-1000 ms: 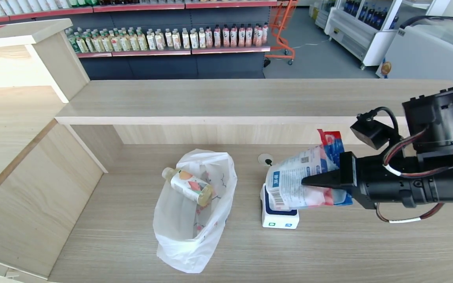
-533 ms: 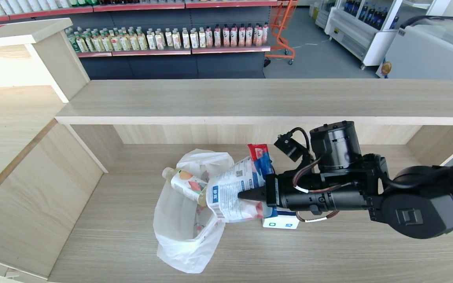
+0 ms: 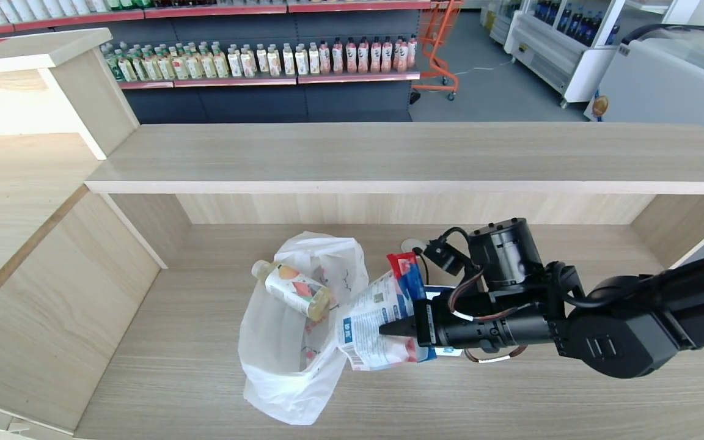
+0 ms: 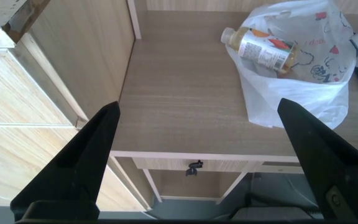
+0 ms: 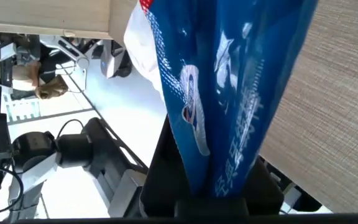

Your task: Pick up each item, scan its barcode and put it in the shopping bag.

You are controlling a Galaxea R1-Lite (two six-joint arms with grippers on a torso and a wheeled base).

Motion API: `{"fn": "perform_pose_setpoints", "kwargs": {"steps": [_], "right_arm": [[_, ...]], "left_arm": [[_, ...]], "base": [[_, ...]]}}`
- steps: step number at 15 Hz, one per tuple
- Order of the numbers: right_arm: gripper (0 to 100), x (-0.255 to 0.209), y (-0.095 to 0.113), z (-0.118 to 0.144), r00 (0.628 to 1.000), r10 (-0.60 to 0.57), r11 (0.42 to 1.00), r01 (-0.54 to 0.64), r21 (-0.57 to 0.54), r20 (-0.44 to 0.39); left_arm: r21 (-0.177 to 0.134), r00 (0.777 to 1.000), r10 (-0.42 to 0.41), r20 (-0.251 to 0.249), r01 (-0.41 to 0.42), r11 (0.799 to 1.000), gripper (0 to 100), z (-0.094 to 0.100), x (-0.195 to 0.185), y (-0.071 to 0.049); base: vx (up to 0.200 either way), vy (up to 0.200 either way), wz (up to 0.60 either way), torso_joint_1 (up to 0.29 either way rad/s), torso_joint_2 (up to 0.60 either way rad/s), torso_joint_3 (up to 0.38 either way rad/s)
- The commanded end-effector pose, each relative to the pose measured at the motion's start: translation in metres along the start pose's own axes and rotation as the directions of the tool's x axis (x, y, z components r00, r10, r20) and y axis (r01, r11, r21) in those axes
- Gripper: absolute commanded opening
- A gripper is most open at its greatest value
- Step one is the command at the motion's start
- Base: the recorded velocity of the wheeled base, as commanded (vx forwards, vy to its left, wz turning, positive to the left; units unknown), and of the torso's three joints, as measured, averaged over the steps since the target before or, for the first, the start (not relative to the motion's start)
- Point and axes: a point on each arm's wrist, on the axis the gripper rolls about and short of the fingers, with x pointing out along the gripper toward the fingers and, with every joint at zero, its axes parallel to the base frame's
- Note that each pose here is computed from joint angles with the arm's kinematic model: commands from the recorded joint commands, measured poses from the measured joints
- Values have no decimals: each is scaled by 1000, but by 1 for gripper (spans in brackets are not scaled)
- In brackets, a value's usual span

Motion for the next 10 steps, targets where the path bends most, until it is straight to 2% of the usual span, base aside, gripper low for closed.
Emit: {"fn": "perform_pose_setpoints", "kwargs": {"steps": [1,4,6,7,8,10], "right_arm": [[0,-3,-2,11,999,13,1000,-13,-5,51],[0,-23,-7,11,994,-14,1000,16,-11,108],[0,-60,6,-6,982,-51,997,62,-55,180],[0,-62,7,-7,982,-48,997,60,-58,185],[0,-94,24,-14,964,3,996,22,-88,267],[0,-113,34,-14,953,12,995,20,-101,304]], "left_arm": [[0,1000,-1,0,1,1000,100,0,0,0],[0,1000,1,0,-1,1000,100,0,0,0],[0,1000,1,0,-1,1000,100,0,0,0],[0,1000,1,0,-1,1000,100,0,0,0],[0,1000,1,0,-1,1000,100,0,0,0],[0,1000,1,0,-1,1000,100,0,0,0]], "base": [[0,0,0,0,0,0],[0,0,0,0,0,0],[0,0,0,0,0,0],[0,0,0,0,0,0],[0,0,0,0,0,0],[0,0,0,0,0,0]]}}
